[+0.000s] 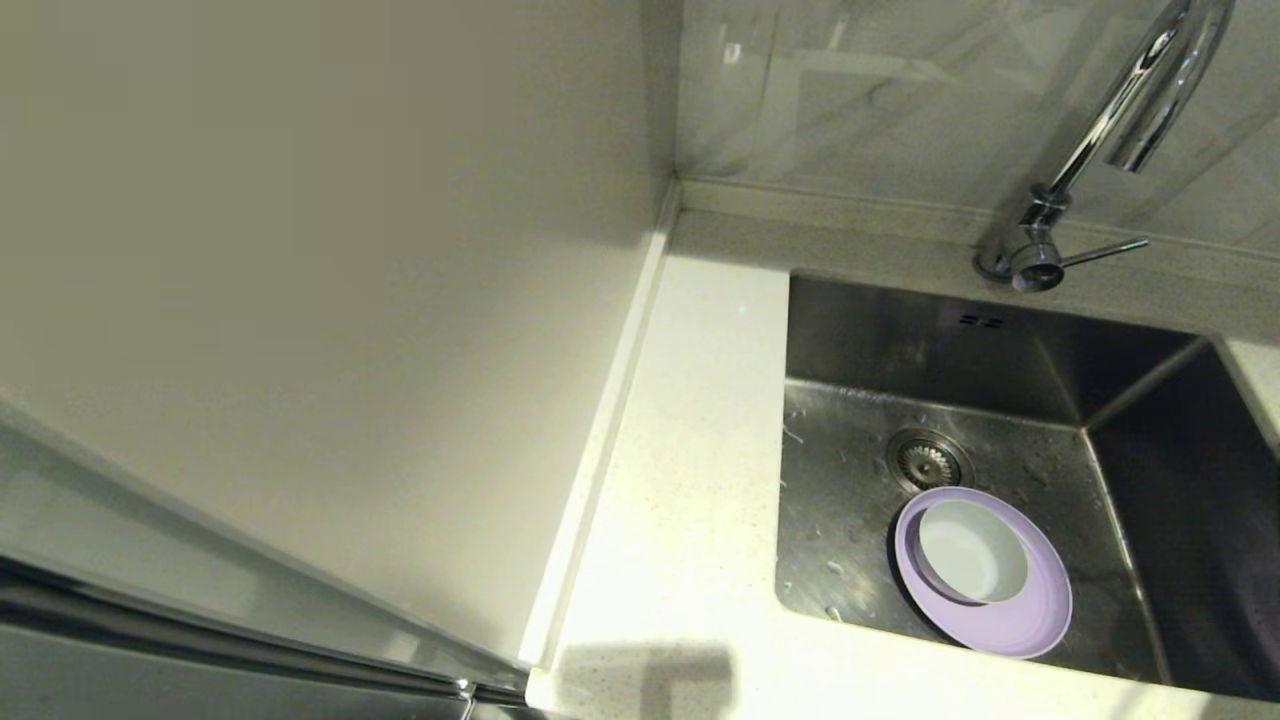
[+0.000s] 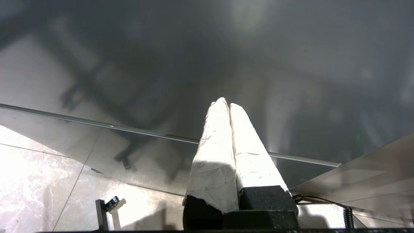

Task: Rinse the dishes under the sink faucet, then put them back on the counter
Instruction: Place the bowl on the table

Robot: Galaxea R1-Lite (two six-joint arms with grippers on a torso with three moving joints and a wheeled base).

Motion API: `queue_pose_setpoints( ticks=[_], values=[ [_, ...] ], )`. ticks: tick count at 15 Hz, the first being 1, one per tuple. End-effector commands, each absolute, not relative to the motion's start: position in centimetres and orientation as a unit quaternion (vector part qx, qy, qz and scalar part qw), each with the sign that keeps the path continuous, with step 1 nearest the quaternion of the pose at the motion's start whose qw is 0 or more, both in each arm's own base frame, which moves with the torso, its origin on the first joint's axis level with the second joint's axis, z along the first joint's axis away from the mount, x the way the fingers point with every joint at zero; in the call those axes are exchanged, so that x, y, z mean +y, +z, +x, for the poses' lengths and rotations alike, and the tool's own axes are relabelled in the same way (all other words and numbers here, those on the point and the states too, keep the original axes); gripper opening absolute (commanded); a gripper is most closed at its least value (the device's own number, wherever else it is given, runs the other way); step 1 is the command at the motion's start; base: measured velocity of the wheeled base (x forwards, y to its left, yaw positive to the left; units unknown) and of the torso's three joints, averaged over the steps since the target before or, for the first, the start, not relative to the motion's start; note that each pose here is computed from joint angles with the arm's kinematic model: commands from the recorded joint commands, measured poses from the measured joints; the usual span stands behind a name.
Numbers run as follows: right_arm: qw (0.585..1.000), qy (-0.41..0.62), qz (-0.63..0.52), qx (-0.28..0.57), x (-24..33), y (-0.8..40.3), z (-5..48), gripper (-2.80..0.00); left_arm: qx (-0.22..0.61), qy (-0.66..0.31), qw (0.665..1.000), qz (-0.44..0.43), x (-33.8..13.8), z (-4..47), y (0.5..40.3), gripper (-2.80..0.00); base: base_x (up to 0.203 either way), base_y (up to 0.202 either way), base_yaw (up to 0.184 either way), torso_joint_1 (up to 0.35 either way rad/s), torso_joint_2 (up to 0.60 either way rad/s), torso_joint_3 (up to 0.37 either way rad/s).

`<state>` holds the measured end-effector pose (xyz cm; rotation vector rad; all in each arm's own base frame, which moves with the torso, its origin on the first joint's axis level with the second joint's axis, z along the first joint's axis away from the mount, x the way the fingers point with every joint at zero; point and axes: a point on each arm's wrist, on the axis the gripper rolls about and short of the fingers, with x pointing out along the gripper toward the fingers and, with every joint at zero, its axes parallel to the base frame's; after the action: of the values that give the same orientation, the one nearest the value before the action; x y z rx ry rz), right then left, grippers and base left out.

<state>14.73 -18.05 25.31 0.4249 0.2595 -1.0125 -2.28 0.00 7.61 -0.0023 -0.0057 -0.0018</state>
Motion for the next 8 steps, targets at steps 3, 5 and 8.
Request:
queue_pose_setpoints(
  ticks=[3, 5, 8],
  values=[
    [0.811, -0.495, 0.266, 0.159, -19.6, 23.0, 15.6, -2.80, -0.002, -0.001, 1.000, -0.002, 0.0, -2.3, 7.5, -2.80, 0.000, 0.000, 0.000, 0.000, 0.00, 0.000],
    [0.795, -0.505, 0.293, 0.167, -20.7, 21.9, 16.1, -2.80, -0.002, -0.001, 1.000, -0.002, 0.0, -2.3, 7.6, -2.80, 0.000, 0.000, 0.000, 0.000, 0.00, 0.000],
    [0.776, -0.517, 0.318, 0.173, -22.3, 20.5, 16.6, -2.80, -0.002, -0.001, 1.000, -0.002, 0.0, -2.3, 7.5, -2.80, 0.000, 0.000, 0.000, 0.000, 0.00, 0.000]
  ],
)
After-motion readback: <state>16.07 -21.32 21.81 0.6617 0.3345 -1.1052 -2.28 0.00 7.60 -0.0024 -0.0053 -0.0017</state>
